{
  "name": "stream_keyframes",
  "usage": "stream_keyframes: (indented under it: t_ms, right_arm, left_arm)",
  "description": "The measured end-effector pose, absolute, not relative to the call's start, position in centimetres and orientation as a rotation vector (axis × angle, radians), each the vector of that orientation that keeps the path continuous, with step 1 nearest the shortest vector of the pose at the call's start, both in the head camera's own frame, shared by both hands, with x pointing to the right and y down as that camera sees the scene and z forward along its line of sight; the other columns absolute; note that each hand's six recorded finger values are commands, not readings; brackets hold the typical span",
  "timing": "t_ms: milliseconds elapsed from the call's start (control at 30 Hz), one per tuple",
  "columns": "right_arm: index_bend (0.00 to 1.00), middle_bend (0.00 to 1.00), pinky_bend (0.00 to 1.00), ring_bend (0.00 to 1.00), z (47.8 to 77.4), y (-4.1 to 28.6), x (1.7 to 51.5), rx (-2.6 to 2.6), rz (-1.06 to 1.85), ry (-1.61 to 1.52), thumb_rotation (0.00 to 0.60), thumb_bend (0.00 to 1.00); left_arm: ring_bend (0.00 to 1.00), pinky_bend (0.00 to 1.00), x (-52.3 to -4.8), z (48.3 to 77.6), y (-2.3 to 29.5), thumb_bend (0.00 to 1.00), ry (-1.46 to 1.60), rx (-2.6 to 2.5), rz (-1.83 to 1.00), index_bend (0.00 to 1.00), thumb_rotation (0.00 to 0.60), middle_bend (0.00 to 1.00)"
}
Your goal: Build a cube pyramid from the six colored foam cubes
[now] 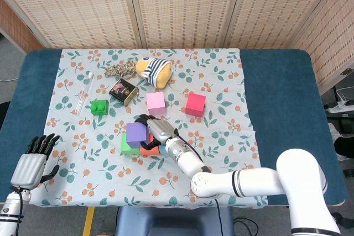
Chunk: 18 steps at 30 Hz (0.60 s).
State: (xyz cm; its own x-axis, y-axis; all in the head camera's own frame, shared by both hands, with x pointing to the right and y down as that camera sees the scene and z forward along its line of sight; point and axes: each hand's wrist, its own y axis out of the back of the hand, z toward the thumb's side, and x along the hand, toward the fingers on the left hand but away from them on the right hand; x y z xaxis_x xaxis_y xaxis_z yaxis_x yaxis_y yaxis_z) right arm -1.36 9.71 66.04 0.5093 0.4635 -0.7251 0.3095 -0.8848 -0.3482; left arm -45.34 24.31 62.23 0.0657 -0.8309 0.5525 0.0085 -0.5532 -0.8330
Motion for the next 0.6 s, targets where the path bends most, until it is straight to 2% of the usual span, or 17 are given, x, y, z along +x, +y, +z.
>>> stream_keyframes:
  t_ms: [600]
  right_arm:
    - [0.17, 0.03, 0.13, 0.00, 65.58, 10.61, -1.08, -2.545, 1.340, -0.634, 0.600, 0.39]
  left_arm:
    - [0.00, 0.05, -45.22, 62.04, 24.35, 0.35, 0.833, -1.674, -1.554, 0.00, 0.600, 0.04]
